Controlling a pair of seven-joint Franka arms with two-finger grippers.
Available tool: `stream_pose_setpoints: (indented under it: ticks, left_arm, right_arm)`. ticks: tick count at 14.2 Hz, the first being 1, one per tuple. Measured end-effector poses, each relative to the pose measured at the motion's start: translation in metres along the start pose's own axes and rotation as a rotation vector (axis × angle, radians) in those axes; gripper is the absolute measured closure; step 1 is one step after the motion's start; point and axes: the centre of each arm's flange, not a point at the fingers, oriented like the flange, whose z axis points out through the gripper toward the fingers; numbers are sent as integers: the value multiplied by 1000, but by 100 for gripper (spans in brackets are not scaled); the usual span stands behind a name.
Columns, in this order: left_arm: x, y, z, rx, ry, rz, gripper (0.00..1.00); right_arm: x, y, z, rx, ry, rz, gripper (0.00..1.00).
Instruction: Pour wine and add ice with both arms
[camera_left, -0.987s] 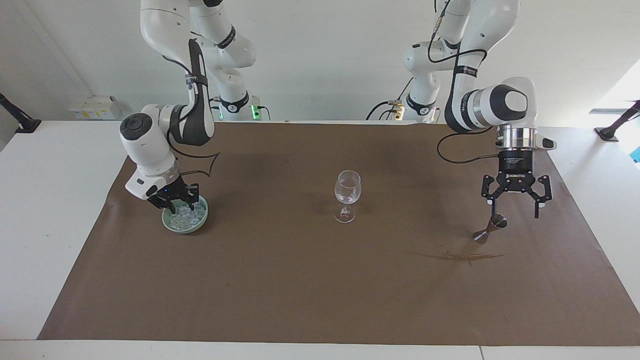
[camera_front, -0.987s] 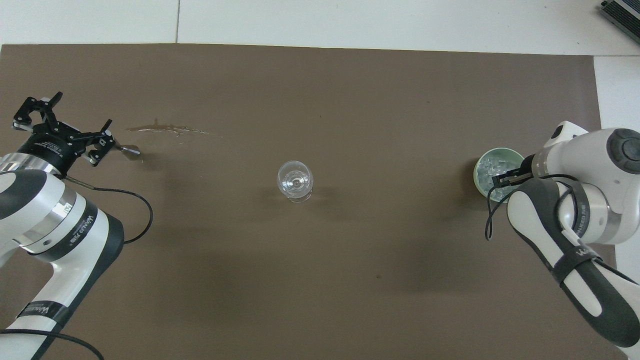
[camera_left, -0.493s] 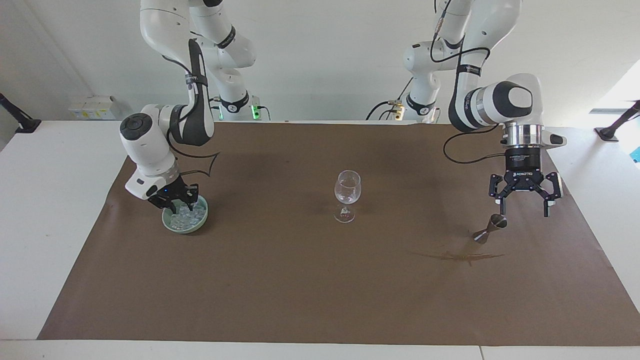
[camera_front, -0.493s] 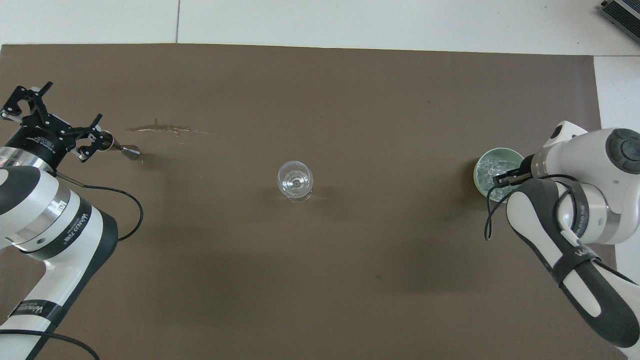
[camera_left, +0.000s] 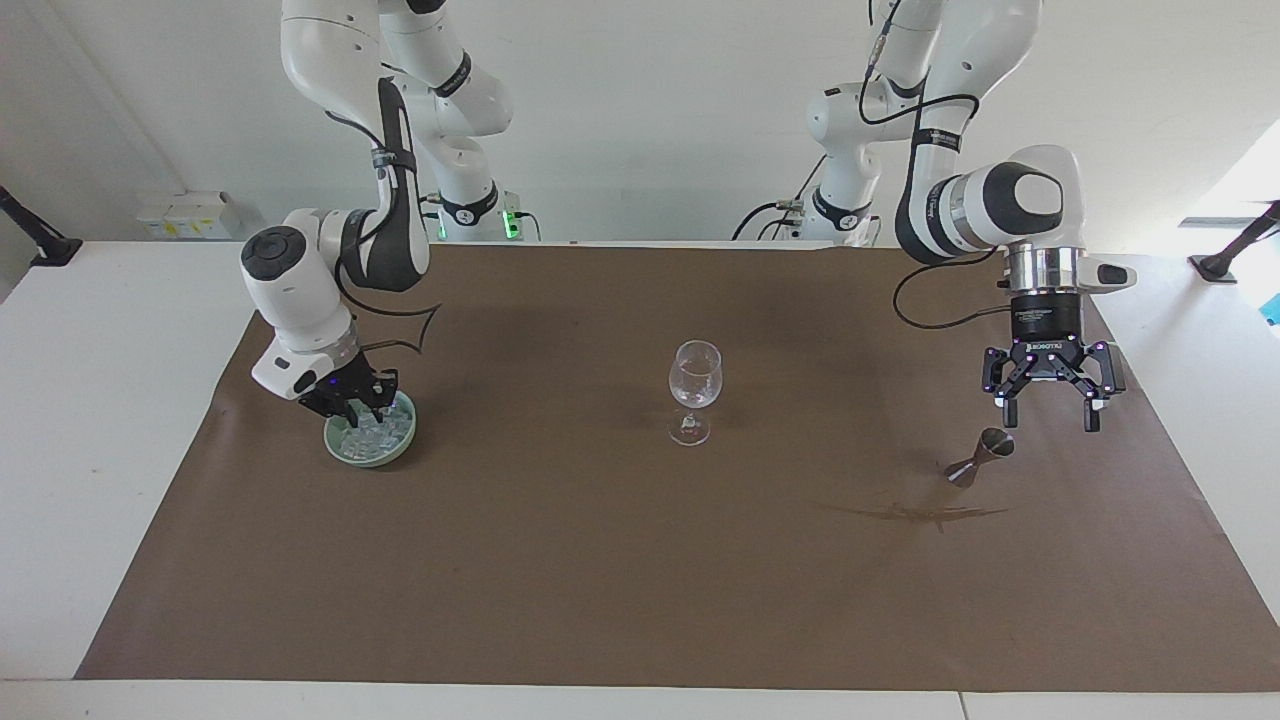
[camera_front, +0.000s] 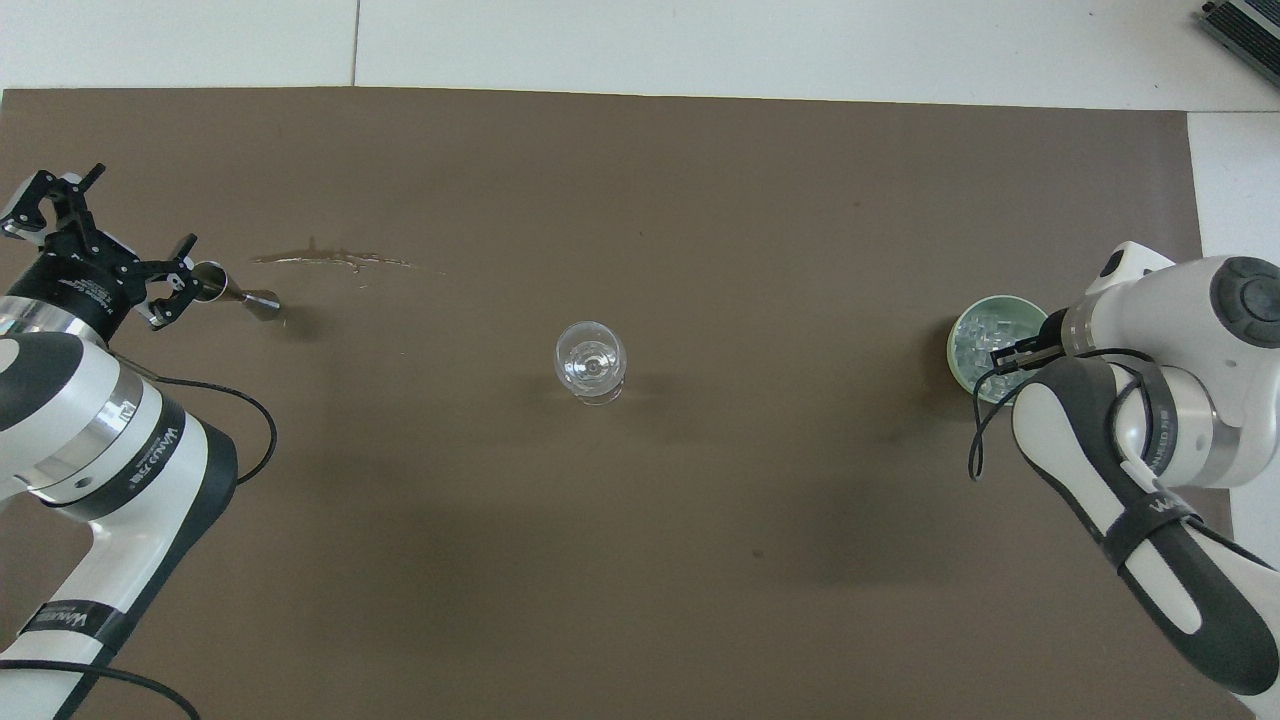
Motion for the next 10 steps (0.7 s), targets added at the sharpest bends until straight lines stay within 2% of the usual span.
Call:
stream_pose_setpoints:
  ticks: [2, 7, 10]
  left_arm:
    - [1, 0, -1, -2, 8, 0, 0]
    - [-1, -1, -2, -2, 19, 13, 0]
    - [-6, -4, -2, 2, 18, 34, 0]
  right_arm:
    - [0, 0, -1, -1, 2, 2, 78]
    - [6, 3, -10, -7, 18, 3, 78]
    - [15, 7, -35, -4, 5, 16, 78]
